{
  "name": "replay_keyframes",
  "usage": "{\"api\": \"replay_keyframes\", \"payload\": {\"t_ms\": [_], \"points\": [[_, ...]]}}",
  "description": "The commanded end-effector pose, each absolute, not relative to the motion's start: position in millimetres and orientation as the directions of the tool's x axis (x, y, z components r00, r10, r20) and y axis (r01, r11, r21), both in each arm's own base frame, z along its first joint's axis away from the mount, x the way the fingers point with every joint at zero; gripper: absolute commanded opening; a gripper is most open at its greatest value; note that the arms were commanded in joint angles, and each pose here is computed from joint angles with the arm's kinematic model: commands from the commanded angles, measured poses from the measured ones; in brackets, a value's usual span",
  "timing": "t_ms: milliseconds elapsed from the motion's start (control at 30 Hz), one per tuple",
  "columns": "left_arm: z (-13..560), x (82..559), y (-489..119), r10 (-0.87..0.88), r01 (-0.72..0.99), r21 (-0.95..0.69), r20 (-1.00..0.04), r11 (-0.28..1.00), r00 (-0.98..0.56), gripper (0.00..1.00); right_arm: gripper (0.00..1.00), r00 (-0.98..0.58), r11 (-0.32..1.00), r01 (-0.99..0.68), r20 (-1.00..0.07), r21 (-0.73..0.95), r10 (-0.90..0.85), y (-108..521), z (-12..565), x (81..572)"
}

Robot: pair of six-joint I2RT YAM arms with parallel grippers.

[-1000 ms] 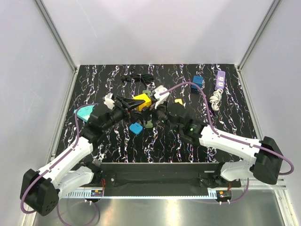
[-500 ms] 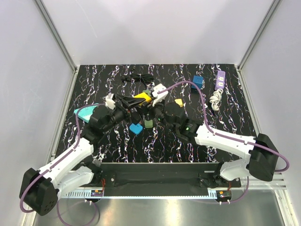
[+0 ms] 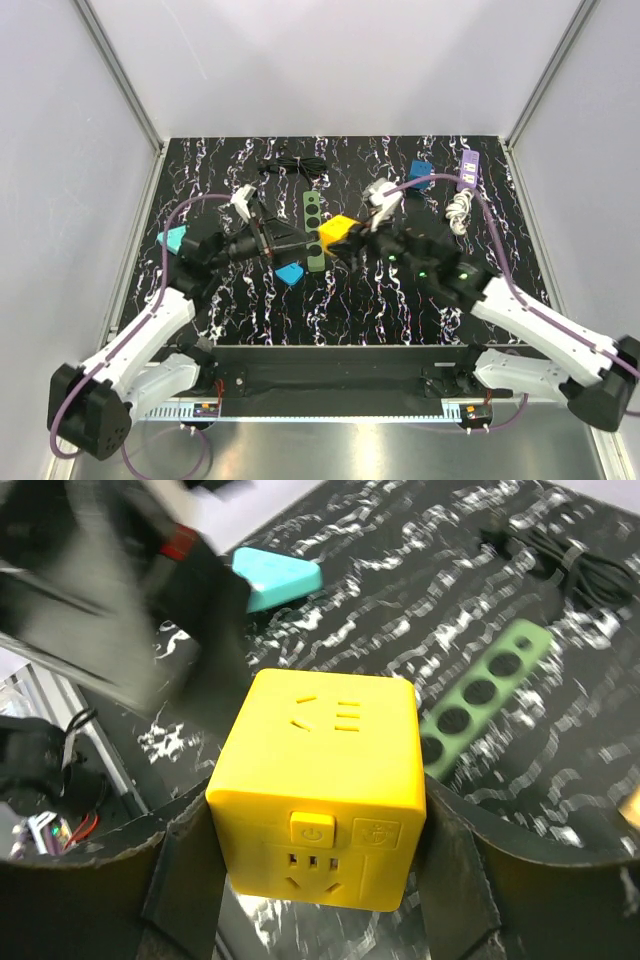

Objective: Insert the plug

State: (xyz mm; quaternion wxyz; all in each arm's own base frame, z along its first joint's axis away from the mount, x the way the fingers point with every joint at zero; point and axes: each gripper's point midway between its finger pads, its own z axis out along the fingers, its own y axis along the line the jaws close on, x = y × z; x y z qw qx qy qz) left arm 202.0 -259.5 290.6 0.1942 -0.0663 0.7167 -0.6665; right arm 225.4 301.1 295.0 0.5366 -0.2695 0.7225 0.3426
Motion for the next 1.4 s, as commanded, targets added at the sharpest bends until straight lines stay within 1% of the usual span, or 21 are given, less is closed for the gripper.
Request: {"api": "replay_keyframes", "payload": {"t_ms": [0, 67, 100, 133, 167, 200, 267, 300, 433, 600, 667, 767, 800, 867, 900, 967, 1000, 1033, 1067, 1233, 1367], "points": [[296, 178, -246, -0.244, 0.339, -0.922, -0.377, 0.187, -0.893, 0.99, 0.00, -0.360, 0.565, -0.778, -0.932, 0.274, -0.043, 276, 294, 208], [301, 186, -238, -0.252, 0.408, -0.871, -0.475, 0.275, -0.843, 0.99, 0.00, -0.379, 0.515, -0.802, -0.924, 0.303, -0.047, 270, 300, 193], [284, 186, -233, -0.244, 0.341, -0.875, -0.434, 0.344, -0.867, 0.99, 0.00, -0.394, 0.432, -0.839, -0.917, 0.331, -0.061, 274, 304, 177], [285, 199, -225, -0.264, 0.361, -0.833, -0.492, 0.419, -0.829, 0.99, 0.00, -0.411, 0.390, -0.849, -0.910, 0.358, -0.061, 274, 306, 166], [278, 203, -221, -0.266, 0.334, -0.818, -0.491, 0.468, -0.830, 0.99, 0.00, -0.427, 0.342, -0.859, -0.902, 0.381, -0.067, 276, 308, 156], [256, 206, -212, -0.267, 0.238, -0.808, -0.432, 0.540, -0.862, 0.99, 0.00, -0.444, 0.251, -0.876, -0.892, 0.413, -0.082, 280, 312, 138], [243, 220, -199, -0.292, 0.181, -0.770, -0.433, 0.611, -0.853, 0.99, 0.00, -0.482, 0.154, -0.871, -0.873, 0.467, -0.078, 283, 319, 120], [232, 225, -196, -0.297, 0.143, -0.767, -0.403, 0.625, -0.865, 0.99, 0.00, -0.490, 0.062, -0.872, -0.866, 0.486, -0.097, 282, 326, 102], [200, 247, -184, -0.341, 0.033, -0.728, -0.360, 0.685, -0.868, 0.99, 0.00, -0.502, -0.129, -0.849, -0.858, 0.513, -0.112, 277, 346, 67], [170, 276, -179, -0.335, -0.017, -0.662, -0.357, 0.750, -0.872, 0.97, 0.00, -0.506, -0.176, -0.836, -0.855, 0.519, -0.115, 267, 353, 51], [171, 295, -182, -0.350, -0.015, -0.663, -0.376, 0.749, -0.858, 0.95, 0.00, -0.487, -0.192, -0.846, -0.867, 0.498, -0.102, 263, 359, 45], [156, 316, -193, -0.357, -0.036, -0.681, -0.338, 0.731, -0.871, 0.91, 0.00, -0.476, -0.222, -0.847, -0.875, 0.484, -0.089, 259, 365, 38], [138, 322, -195, -0.350, -0.067, -0.668, -0.300, 0.742, -0.888, 0.86, 0.00, -0.479, -0.215, -0.848, -0.874, 0.484, -0.082, 260, 366, 40], [135, 339, -197, -0.335, -0.055, -0.649, -0.316, 0.759, -0.888, 0.77, 0.00, -0.481, -0.212, -0.846, -0.872, 0.488, -0.089, 260, 365, 40], [127, 350, -199, -0.330, -0.063, -0.637, -0.309, 0.768, -0.892, 0.64, 0.00, -0.479, -0.213, -0.847, -0.873, 0.488, -0.093, 260, 364, 40], [117, 364, -197, -0.315, -0.059, -0.608, -0.323, 0.791, -0.892, 0.47, 0.00, -0.472, -0.202, -0.852, -0.876, 0.482, -0.100, 260, 363, 41], [110, 375, -200, -0.308, -0.062, -0.598, -0.318, 0.799, -0.897, 0.35, 0.00, -0.470, -0.184, -0.858, -0.878, 0.479, -0.095, 260, 363, 44], [108, 381, -200, -0.295, -0.050, -0.587, -0.329, 0.808, -0.897, 0.14, 0.00, -0.457, -0.171, -0.868, -0.884, 0.467, -0.094, 259, 363, 44], [93, 387, -196, -0.295, -0.076, -0.552, -0.319, 0.830, -0.901, 0.01, 0.00, -0.457, -0.143, -0.874, -0.885, 0.465, -0.086, 259, 362, 49], [84, 434, -184, -0.323, -0.129, -0.451, -0.384, 0.883, -0.865, 0.00, 0.00, -0.436, -0.044, -0.898, -0.898, 0.439, -0.059, 257, 360, 62], [55, 462, -190, -0.309, -0.146, -0.421, -0.351, 0.895, -0.884, 0.00, 0.00, -0.442, 0.133, -0.890, -0.897, 0.437, -0.011, 257, 348, 92]]}}
